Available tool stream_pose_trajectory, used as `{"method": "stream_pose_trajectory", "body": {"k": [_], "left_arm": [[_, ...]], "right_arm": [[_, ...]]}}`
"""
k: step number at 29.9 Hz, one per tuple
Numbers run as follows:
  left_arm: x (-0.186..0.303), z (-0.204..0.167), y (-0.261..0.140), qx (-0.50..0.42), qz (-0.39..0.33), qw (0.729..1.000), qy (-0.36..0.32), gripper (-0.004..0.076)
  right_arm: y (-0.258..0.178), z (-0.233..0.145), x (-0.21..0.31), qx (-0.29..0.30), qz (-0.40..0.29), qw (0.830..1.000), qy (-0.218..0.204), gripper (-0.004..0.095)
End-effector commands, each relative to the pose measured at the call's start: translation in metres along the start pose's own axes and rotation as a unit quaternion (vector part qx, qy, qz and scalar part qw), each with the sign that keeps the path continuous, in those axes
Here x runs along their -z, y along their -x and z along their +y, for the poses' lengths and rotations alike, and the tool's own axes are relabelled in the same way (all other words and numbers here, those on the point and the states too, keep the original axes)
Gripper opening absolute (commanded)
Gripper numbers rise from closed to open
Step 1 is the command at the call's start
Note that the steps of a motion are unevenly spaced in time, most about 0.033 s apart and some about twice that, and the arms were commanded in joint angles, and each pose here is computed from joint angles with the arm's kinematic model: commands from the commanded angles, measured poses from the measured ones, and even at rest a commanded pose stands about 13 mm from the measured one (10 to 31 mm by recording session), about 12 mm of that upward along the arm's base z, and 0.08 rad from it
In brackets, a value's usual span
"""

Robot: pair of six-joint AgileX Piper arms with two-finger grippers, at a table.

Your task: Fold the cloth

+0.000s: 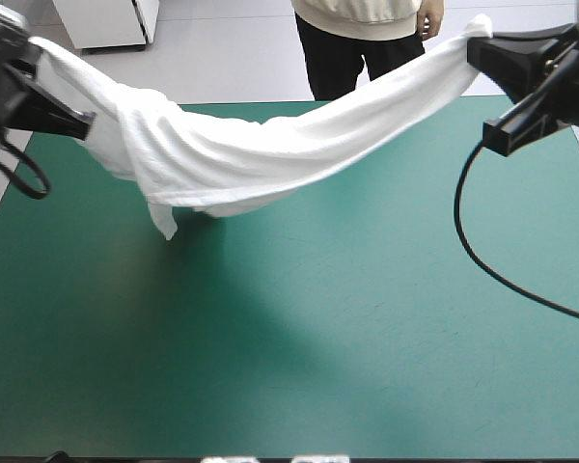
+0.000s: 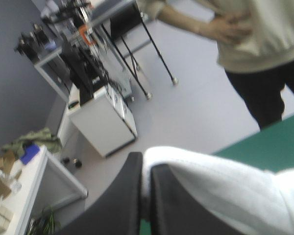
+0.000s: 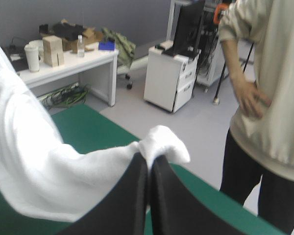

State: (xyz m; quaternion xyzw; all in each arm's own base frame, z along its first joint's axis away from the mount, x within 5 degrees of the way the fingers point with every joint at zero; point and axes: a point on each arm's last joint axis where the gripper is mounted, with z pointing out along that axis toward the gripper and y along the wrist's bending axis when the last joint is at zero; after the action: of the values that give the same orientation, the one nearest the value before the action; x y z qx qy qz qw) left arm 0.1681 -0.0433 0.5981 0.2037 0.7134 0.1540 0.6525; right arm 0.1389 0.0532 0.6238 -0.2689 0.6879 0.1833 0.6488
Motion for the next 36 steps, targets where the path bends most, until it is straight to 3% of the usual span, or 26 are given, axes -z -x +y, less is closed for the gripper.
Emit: {"method": "stream_pose_trajectory", "body": {"k": [1, 5, 9, 14, 19, 25, 29, 36], "left_arm": [[0.057, 0.035, 0.028, 0.028, -0.121, 0.992, 0.024, -0.0009], [0.097, 0.051, 0.039, 0.044, -0.184, 0.982, 0.005, -0.0009], [0.122, 0.053, 0.045, 0.047, -0.235, 0.970, -0.038, -0.0009], [0.111, 0.044, 0.042, 0.041, -0.198, 0.977, -0.070, -0.0009], [0.067, 0.017, 0.033, 0.029, -0.117, 0.987, -0.109, -0.0009], [-0.016, -0.039, 0.003, 0.021, 0.013, 0.985, -0.172, -0.0009], [-0.084, -0.092, -0.035, 0.016, 0.084, 0.976, -0.202, -0.0009], [-0.186, -0.174, -0.097, 0.043, 0.096, 0.970, -0.219, -0.0009]], "right_arm": [[0.030, 0.026, 0.041, 0.053, -0.096, 0.994, -0.023, -0.0013], [0.045, 0.048, 0.076, 0.088, -0.146, 0.984, -0.047, -0.0013], [0.049, 0.061, 0.105, 0.096, -0.158, 0.978, -0.099, -0.0013], [0.042, 0.056, 0.112, 0.077, -0.132, 0.976, -0.154, -0.0013], [0.031, 0.037, 0.089, 0.046, -0.083, 0.982, -0.161, -0.0013], [-0.014, -0.006, 0.028, -0.025, 0.045, 0.988, -0.146, -0.0013], [-0.068, -0.049, -0.023, -0.067, 0.130, 0.973, -0.181, -0.0013], [-0.172, -0.107, -0.108, -0.135, 0.219, 0.946, -0.199, -0.0013]]}}
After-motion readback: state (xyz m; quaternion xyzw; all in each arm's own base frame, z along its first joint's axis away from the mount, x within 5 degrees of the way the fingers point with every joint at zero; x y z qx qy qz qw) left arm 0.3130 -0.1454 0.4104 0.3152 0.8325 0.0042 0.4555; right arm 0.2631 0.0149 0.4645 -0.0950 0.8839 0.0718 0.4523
